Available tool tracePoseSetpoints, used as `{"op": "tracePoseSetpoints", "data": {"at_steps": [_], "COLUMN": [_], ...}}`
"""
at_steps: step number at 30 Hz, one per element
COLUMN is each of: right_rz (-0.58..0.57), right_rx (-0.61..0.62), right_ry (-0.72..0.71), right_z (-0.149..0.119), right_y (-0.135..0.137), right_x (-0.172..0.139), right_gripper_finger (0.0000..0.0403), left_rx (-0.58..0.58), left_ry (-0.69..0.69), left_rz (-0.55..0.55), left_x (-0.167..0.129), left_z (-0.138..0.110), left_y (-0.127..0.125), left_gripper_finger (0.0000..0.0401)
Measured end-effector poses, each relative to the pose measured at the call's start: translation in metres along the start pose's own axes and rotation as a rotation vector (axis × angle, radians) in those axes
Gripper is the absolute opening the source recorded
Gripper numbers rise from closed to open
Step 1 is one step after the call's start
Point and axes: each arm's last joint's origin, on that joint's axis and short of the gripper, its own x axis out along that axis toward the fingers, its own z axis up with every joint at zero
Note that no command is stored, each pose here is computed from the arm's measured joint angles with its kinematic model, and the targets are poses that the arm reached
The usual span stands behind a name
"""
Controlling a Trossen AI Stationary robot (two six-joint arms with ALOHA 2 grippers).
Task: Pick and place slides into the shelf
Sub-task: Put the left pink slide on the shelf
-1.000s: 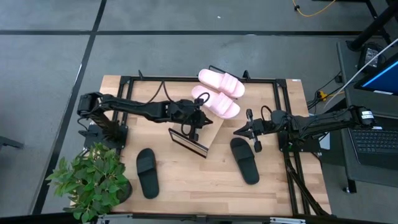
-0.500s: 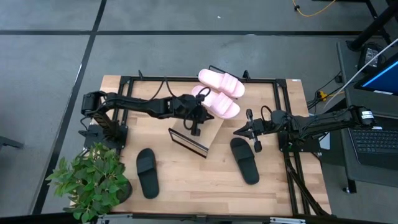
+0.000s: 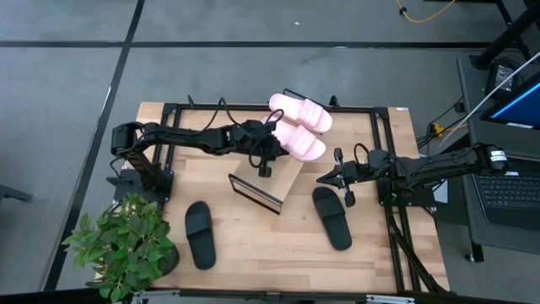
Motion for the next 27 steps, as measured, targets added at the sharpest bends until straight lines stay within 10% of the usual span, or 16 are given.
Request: {"op": "tracePoseSetpoints", "data": {"at_steps": [27], "right_rz": [0.000], "right_rx": [0.035], "right_ry": [0.011], "right_z": [-0.001], "right_y": [0.000], "right_x": [0.000], "right_gripper_finger": [0.0008], "left_rx": [-0.040], "left_ry": [0.004], "left_rz": [0.088], "left_x": [-0.001], "left_z": [-0.003], "left_y": [0.014], "left_gripper_finger": [0.0000]}}
